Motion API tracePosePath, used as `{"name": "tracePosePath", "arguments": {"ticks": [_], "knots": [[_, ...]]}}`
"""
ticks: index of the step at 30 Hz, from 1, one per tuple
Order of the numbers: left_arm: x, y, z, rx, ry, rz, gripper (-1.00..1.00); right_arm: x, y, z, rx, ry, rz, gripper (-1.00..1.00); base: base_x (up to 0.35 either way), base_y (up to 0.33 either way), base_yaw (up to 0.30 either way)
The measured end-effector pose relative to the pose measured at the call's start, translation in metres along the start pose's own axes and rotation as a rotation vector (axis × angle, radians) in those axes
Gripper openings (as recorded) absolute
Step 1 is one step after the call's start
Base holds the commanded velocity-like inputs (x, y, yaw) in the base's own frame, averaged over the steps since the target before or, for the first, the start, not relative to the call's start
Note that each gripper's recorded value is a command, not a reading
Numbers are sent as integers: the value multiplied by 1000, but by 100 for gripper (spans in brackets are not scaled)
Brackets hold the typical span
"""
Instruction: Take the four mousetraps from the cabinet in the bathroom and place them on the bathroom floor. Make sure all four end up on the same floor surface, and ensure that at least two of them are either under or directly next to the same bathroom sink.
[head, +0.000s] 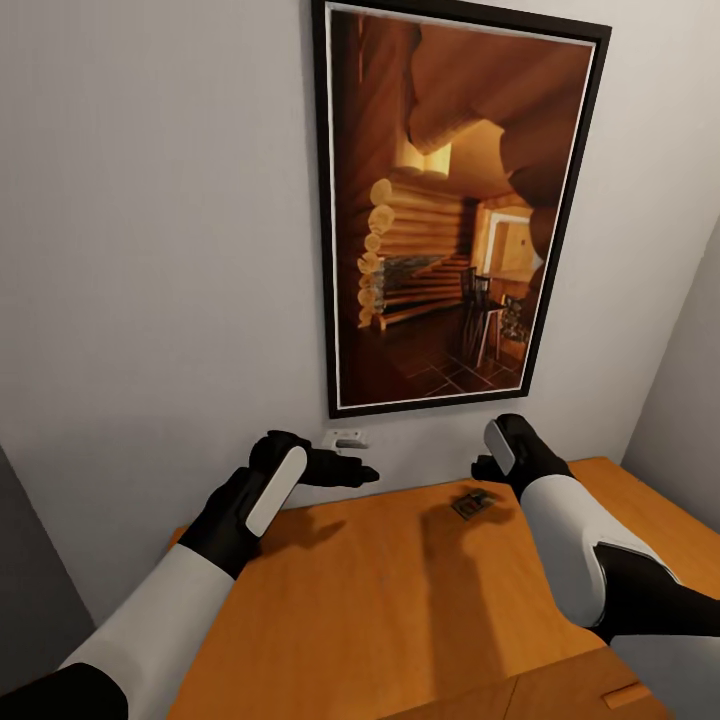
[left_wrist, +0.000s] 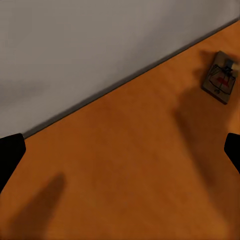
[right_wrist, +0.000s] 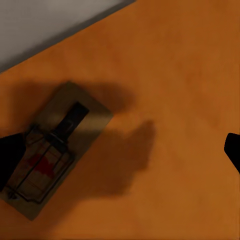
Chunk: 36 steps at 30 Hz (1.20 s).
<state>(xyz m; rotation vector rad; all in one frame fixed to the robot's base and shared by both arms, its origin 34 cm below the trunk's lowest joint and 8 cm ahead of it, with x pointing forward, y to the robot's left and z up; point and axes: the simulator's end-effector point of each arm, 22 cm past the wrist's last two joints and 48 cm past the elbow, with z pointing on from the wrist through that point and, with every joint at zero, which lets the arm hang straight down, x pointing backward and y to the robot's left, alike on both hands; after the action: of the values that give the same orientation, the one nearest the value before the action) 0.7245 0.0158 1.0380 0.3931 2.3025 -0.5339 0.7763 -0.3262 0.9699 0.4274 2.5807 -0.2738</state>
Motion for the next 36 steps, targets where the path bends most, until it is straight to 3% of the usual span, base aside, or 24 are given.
{"name": "tracePosePath", "arguments": {"ticks": [2, 6, 36], "knots": [[0, 0, 0, 0, 0, 0, 100, 2, 13, 0, -58, 9, 17, 100, 0, 0, 0], [0, 0, 0, 0, 0, 0, 100, 2, 19, -1, -84, 12, 26, 100, 0, 0, 0], [0, 1, 0, 0, 1, -1, 100, -3, 17, 0, -78, -15, 35, 100, 0, 0, 0]]}}
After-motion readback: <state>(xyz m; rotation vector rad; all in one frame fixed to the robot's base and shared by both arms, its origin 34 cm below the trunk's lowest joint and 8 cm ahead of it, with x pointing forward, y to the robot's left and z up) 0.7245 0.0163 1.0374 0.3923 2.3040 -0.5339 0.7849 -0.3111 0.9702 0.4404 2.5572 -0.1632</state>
